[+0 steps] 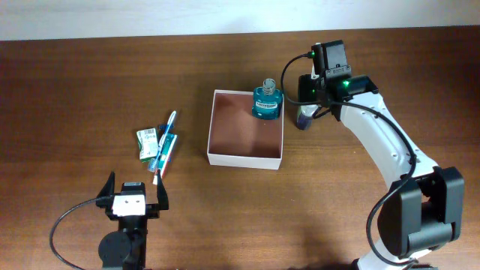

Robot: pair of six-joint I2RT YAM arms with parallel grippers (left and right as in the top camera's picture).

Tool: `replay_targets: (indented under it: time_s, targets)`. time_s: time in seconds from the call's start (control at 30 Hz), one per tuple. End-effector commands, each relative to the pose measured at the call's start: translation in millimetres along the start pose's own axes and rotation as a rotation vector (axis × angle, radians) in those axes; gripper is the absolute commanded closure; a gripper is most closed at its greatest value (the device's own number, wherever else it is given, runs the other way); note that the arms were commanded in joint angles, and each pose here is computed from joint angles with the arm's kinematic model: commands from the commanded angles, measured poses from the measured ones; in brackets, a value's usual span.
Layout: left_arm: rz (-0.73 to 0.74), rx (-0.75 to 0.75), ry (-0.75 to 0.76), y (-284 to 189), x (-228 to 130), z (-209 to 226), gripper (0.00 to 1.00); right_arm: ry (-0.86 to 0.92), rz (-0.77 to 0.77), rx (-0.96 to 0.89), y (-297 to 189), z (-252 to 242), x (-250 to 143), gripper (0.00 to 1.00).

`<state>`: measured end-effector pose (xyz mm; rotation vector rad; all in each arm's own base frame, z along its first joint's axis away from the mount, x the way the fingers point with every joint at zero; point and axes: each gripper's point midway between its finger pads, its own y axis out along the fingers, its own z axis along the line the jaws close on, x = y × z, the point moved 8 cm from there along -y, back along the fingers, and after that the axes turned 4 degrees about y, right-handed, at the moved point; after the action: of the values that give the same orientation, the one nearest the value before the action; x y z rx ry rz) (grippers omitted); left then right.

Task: Pack container
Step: 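Move the right gripper to the soap pump bottle and grasp its nozzle, then lift the soap bottle and lower it into the box beside the Listerine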

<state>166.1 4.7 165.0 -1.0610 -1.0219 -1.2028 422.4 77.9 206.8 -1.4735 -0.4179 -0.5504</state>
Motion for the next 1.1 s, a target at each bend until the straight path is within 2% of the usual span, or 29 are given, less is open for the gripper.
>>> replay_targets:
  time_s: [0.0, 0.23, 0.6, 1.07]
  targets:
    - [-0.006, -0.005, 0.015, 0, -1, 0, 0.01, -0.025, -0.023, -0.007, -14, -3, 3, 0.69]
    - [-0.006, -0.005, 0.015, 0, -1, 0, 0.01, -0.021, -0.054, 0.002, -35, -4, 7, 0.68]
    - [-0.006, -0.005, 0.015, 0, -1, 0, 0.01, -0.044, 0.010, 0.007, -59, -1, -8, 0.68]
    - [-0.006, -0.005, 0.015, 0, -1, 0, 0.01, -0.094, -0.141, 0.159, -164, 39, -22, 0.67]
